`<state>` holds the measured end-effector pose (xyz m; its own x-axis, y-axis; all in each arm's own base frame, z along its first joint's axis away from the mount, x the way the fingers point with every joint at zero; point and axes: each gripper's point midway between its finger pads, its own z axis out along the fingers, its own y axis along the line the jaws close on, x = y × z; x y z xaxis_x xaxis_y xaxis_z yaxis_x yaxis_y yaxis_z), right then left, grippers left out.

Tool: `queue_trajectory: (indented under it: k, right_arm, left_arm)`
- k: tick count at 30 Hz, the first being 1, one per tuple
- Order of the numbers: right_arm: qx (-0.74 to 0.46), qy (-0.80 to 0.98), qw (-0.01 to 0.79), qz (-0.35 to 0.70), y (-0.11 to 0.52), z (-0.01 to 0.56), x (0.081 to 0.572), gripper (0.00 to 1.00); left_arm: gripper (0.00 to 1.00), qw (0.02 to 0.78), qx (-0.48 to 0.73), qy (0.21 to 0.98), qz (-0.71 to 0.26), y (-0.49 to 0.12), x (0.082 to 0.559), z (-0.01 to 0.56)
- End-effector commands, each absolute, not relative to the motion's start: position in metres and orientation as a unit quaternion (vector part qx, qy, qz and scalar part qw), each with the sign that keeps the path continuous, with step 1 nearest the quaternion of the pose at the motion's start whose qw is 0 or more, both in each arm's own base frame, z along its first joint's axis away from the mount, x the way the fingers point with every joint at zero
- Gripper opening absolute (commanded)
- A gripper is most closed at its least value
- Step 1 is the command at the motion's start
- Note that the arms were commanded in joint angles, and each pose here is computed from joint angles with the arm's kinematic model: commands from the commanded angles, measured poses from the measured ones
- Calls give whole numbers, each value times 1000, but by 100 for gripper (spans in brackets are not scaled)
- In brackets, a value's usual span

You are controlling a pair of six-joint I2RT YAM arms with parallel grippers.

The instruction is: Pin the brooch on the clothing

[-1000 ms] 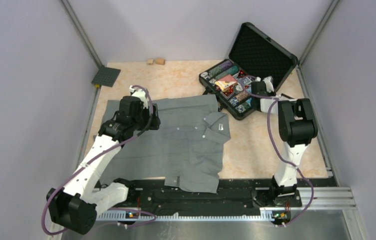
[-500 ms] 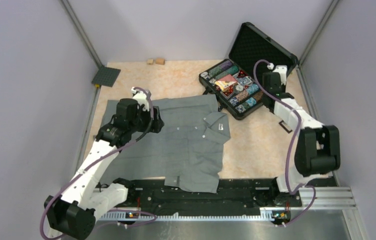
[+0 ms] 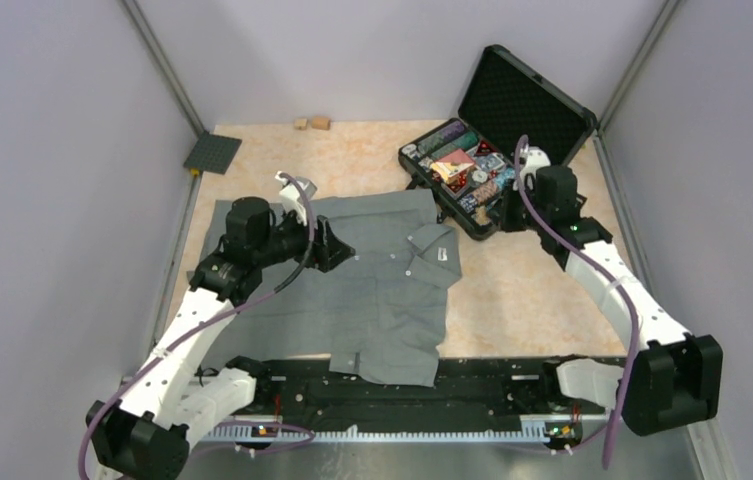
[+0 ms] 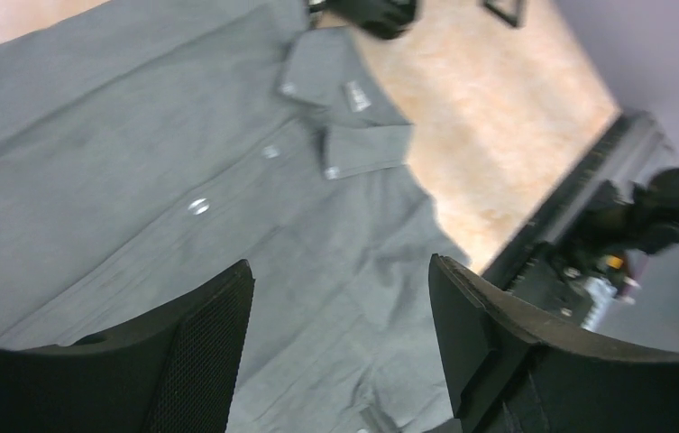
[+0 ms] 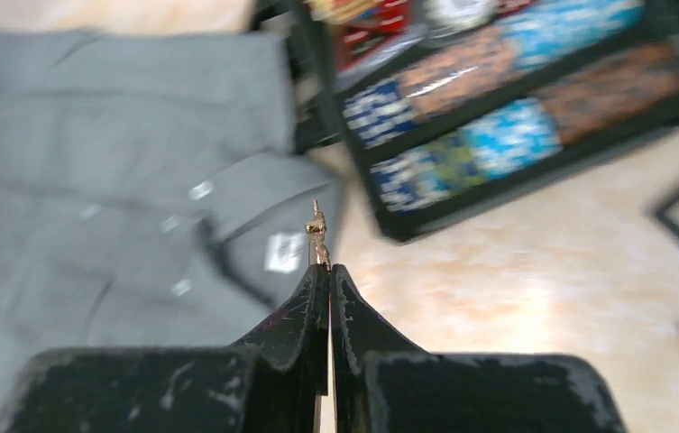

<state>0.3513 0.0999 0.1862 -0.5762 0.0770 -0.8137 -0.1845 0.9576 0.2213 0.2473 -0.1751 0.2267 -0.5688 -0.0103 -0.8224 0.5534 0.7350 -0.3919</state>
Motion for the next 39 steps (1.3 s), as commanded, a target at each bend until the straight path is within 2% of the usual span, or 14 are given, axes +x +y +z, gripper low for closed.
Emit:
queue_trajectory:
  k: [1,6,18,25,39]
  right_arm:
    - [-130,833,429,322,174,215,299,0]
    - [-191,785,396,437,213,237,252,0]
    - [-270,701,384,537,241,287,199,0]
    - [-304,676,383,551,244,300,183,0]
    - [-345,652,362,570,253,308,164,0]
  left_arm:
    - [75,417,251,741,-462,-222,220,265]
    - [75,362,312,708,-519,-257,190,272]
    - [72,324,319,666,-592,-300,175,290]
    - [66,312,340,630,-624,-314,158,309]
    - [50,296,338,659,-603,-330,167,297]
